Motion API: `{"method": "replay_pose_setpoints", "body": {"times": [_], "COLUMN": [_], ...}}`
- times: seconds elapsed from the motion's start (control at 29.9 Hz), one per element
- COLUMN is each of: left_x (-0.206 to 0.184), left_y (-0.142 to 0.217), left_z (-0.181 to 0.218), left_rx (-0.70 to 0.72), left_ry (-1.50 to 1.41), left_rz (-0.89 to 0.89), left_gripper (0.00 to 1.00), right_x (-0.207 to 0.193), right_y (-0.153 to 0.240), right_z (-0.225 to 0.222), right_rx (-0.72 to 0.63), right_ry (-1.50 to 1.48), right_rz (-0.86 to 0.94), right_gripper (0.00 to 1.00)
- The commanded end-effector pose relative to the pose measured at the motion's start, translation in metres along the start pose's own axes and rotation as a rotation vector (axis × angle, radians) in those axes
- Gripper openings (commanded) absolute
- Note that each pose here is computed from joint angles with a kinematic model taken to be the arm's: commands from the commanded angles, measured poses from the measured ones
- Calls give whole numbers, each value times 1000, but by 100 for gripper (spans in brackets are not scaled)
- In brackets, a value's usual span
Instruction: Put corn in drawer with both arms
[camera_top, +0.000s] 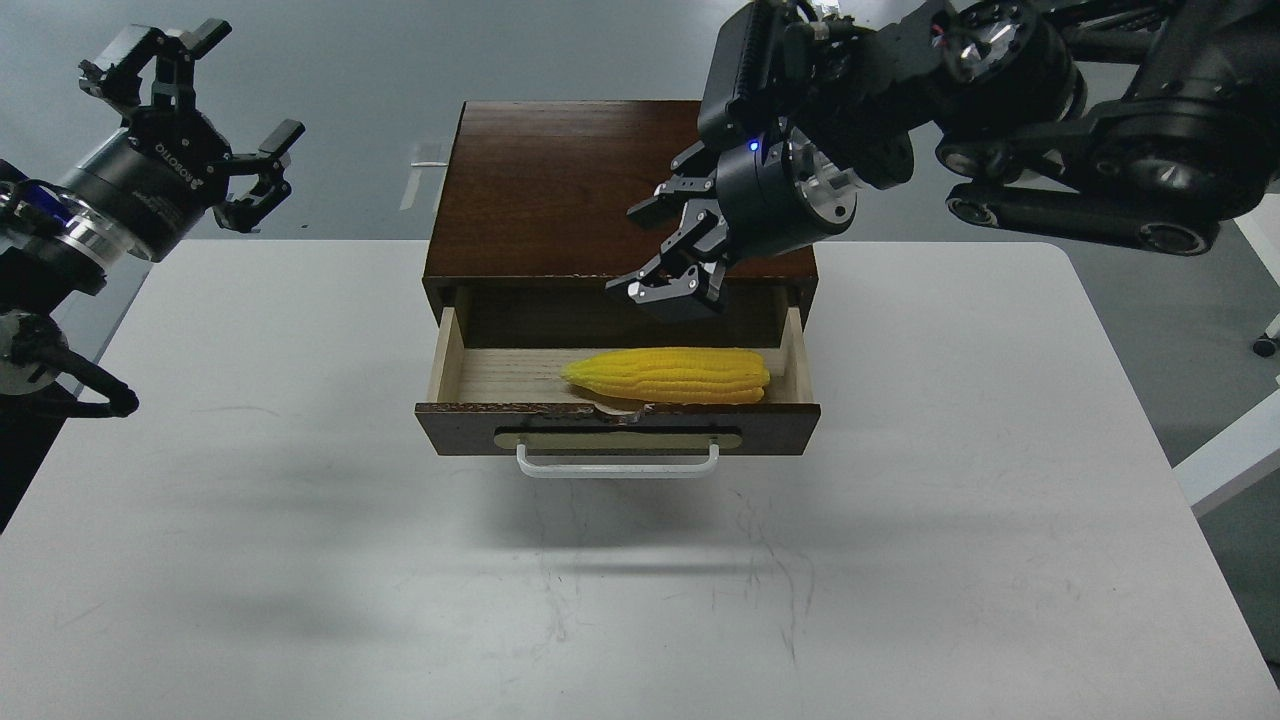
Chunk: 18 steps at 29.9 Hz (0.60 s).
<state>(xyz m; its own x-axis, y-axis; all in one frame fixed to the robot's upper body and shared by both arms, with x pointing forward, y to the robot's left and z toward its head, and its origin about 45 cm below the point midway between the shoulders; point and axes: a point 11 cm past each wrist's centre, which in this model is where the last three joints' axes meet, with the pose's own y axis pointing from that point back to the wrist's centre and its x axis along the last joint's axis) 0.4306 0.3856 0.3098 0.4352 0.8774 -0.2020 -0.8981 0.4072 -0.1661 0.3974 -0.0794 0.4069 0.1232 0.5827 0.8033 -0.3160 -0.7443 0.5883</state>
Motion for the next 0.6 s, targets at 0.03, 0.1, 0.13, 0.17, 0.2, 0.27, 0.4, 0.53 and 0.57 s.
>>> {"method": "replay_pose_setpoints", "body": {"times": [0.03,0.1,0.13,0.17,0.2,0.27,0.4,0.53,0.57], "left_x": [0,0,0,-1,-1,-1,-2,-2,-2], "left_y": [1,0,0,0,0,0,0,0,0], "left_z": [-1,-1,-1,-2,-2,-4,-6,-7,-7], "left_rx": [2,2,2,2,2,4,7,8,10], "left_ry": [1,2,2,3,4,6,9,11,11], "left_rz": [1,0,0,-1,-2,-2,-2,-3,-3], "left_gripper": [98,98,98,98,98,98,98,98,98], "right_x": [25,21,18,14,10,-8,-55,-107,-124], "right_y": [27,38,40,44,47,56,69,76,77], "right_z": [16,29,32,37,41,54,76,95,97], "right_rx": [-20,-4,3,20,26,26,20,-45,-68], "right_ry": [-231,-452,-512,-622,-675,-825,-1103,-1282,-1327], "right_rz": [213,361,399,477,513,620,806,969,1011], "right_gripper": [99,99,99,100,100,100,100,100,100]}}
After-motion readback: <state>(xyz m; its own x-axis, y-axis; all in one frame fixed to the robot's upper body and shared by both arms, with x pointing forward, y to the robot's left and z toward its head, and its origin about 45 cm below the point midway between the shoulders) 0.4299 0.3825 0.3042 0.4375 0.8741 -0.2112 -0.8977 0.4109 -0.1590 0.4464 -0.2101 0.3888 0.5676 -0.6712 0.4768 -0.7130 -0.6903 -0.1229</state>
